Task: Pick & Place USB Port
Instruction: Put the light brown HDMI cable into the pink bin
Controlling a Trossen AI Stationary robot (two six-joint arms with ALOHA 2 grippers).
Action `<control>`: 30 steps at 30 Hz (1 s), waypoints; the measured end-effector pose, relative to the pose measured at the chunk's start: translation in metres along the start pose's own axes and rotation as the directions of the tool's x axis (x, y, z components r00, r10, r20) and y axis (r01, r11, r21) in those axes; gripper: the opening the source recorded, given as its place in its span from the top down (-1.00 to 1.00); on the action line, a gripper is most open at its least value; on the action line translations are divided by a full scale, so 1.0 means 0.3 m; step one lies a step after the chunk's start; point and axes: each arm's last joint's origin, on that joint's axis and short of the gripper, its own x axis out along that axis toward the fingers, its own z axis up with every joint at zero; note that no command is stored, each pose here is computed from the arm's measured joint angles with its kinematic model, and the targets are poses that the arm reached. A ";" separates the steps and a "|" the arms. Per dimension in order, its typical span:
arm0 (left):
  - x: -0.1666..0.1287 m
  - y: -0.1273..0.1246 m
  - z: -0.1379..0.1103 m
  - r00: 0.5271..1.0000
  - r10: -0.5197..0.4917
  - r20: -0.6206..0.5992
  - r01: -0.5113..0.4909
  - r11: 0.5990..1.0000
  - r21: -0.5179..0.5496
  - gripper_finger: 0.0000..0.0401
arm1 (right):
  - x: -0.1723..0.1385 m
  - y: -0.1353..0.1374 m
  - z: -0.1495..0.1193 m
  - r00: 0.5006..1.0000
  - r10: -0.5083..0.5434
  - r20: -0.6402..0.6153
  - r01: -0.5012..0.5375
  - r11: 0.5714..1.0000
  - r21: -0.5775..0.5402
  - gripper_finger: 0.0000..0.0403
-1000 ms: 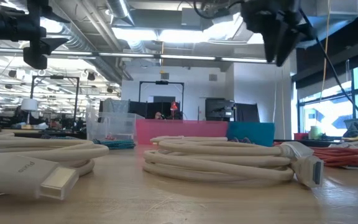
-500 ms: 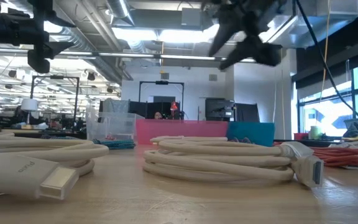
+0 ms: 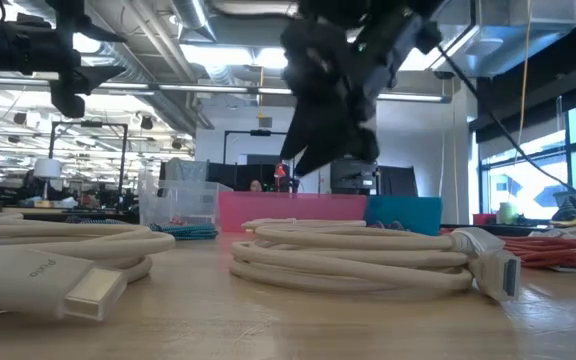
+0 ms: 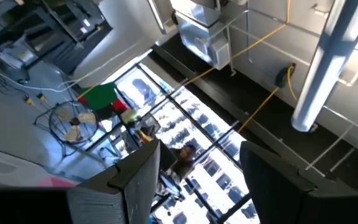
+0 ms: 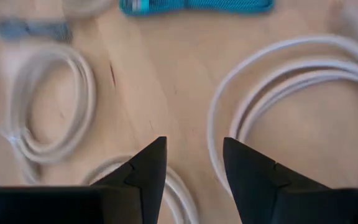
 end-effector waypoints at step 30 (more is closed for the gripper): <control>0.000 0.006 -0.015 0.998 -0.009 -0.054 0.008 1.000 -0.028 -0.08 | 0.157 -0.088 -0.014 0.959 -0.238 -0.154 0.207 0.960 -0.190 0.92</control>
